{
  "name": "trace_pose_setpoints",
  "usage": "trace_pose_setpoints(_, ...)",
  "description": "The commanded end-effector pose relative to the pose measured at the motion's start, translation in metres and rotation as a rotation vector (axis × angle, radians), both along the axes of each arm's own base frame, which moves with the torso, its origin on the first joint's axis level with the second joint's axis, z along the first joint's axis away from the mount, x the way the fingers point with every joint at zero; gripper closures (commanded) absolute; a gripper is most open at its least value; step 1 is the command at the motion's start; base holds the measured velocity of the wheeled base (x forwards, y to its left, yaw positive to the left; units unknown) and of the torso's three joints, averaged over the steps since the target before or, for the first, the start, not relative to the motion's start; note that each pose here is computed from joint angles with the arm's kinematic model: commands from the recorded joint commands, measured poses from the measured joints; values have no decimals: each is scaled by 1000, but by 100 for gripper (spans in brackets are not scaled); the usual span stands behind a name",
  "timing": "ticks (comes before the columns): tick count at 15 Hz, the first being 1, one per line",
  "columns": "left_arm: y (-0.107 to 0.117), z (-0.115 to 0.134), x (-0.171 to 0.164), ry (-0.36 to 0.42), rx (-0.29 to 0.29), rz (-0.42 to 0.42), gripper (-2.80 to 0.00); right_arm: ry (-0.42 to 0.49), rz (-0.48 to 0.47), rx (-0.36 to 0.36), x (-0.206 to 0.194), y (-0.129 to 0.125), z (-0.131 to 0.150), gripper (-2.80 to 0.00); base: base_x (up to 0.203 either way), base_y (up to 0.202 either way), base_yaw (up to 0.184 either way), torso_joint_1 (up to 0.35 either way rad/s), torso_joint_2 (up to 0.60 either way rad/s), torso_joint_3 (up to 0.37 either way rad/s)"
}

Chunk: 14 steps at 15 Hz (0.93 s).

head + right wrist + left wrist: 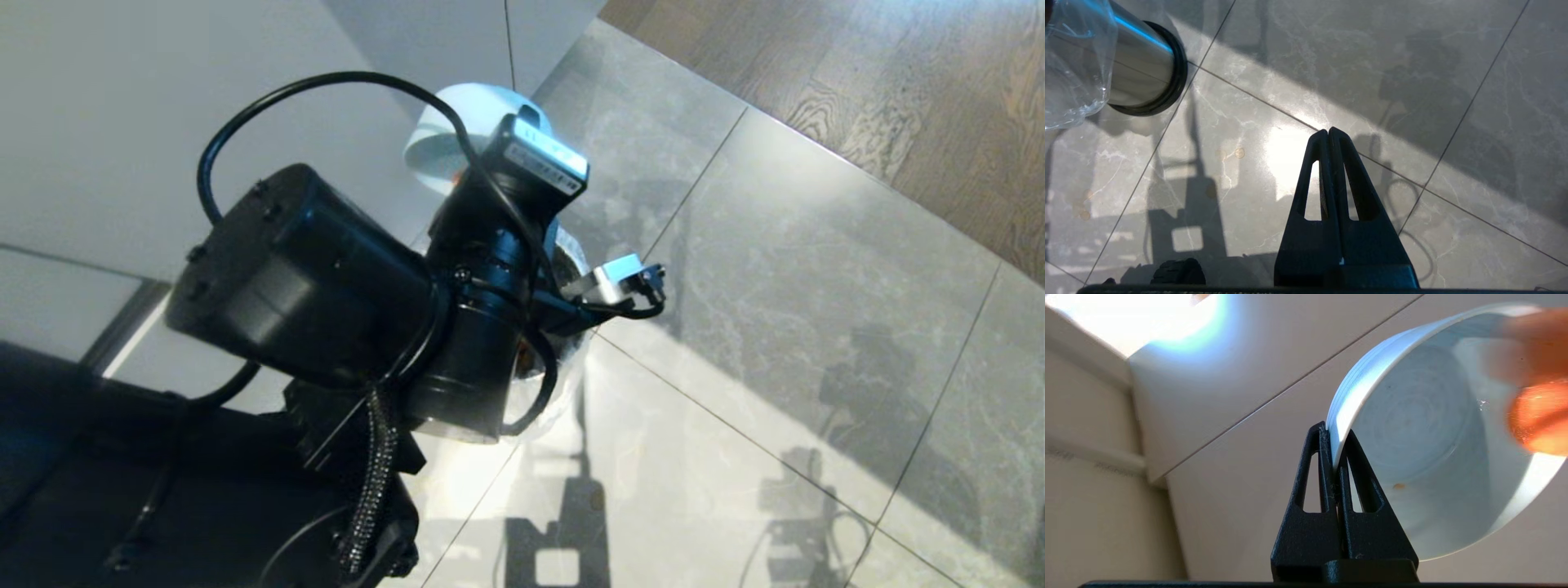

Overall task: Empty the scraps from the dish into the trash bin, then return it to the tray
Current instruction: Pour the leftover food from the bowl into the trash can

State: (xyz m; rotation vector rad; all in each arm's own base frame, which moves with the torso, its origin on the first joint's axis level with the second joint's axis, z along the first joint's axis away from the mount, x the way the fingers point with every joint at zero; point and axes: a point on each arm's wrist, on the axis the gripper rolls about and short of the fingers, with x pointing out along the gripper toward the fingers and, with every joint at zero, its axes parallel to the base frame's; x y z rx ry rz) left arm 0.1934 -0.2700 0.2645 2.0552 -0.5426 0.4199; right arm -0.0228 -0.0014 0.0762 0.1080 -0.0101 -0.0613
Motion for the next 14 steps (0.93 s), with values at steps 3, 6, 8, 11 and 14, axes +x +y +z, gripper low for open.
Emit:
trace_pose_setpoints(3,7,20,-16,-72,-25,3,0,-1,0,1,0,0,0,0,0,0,0,0,0,0)
trace_pose_setpoints(6,6,20,-20,-74,-14,-4,0,-1,0,1,0,0,0,0,0,0,0,0,0,0)
trace_pose_setpoints(8,6,22,-20,-78,-22,-3,0,-1,0,1,0,0,0,0,0,0,0,0,0,0)
trace_pose_setpoints(11,6,16,-20,-64,0,-3,0,-1,0,0,0,0,0,0,0,0,0,0,0,0)
trace_pose_setpoints(14,7,7,-20,-10,3,37,0,-1,0,0,0,0,0,0,0,0,0,0,0,0)
